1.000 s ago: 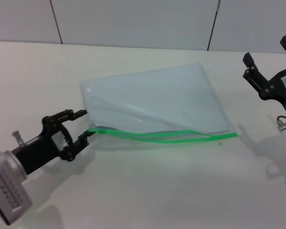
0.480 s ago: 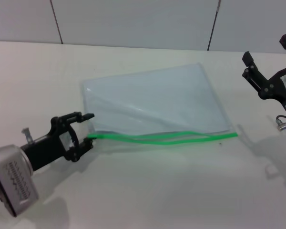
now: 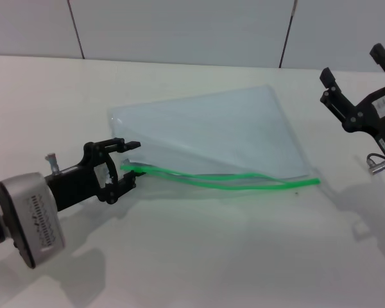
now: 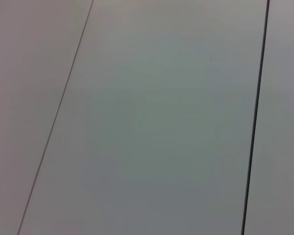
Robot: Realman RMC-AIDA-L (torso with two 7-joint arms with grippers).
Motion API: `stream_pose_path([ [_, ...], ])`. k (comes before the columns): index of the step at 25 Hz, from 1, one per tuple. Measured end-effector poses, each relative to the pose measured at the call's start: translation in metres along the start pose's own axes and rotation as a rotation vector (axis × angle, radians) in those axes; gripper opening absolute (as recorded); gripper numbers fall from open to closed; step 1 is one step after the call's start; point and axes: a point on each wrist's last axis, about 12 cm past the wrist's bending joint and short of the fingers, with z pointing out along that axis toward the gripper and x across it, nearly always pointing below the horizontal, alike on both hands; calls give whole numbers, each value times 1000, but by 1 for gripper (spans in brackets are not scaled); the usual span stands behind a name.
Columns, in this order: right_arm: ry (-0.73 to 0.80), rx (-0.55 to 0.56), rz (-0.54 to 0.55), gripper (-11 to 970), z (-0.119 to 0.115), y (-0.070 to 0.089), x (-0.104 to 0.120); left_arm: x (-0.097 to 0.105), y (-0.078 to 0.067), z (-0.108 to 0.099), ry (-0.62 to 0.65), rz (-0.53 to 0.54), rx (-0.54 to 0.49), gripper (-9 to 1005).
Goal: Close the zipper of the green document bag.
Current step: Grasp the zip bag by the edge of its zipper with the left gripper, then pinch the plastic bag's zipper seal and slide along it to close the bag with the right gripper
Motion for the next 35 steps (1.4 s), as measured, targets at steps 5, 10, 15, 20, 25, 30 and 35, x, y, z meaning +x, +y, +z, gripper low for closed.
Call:
stream_pose_path([
  [5,-7,-8,5,877,3,1,-1,-1,1,7,5,15,27,467],
  [10,-11,-10,11,876,4,3,-2,-3,8,13,-9,33,29,461],
  [15,-12,-23,11,876,4,5,-2,-5,14,18,-24,47,26,325],
  [20,-11,-126,1,876,12,16,-3,-5,15,19,-23,47,22,178],
  [25,-28,-299,-41,877,21,32,-5,-5,16,19,-22,41,11,101],
  [30,-10,-591,-170,877,39,57,-4,-9,16,21,-51,37,3,67],
  [35,12,-714,-333,837,55,78,0,-18,17,25,-110,33,-1,54],
])
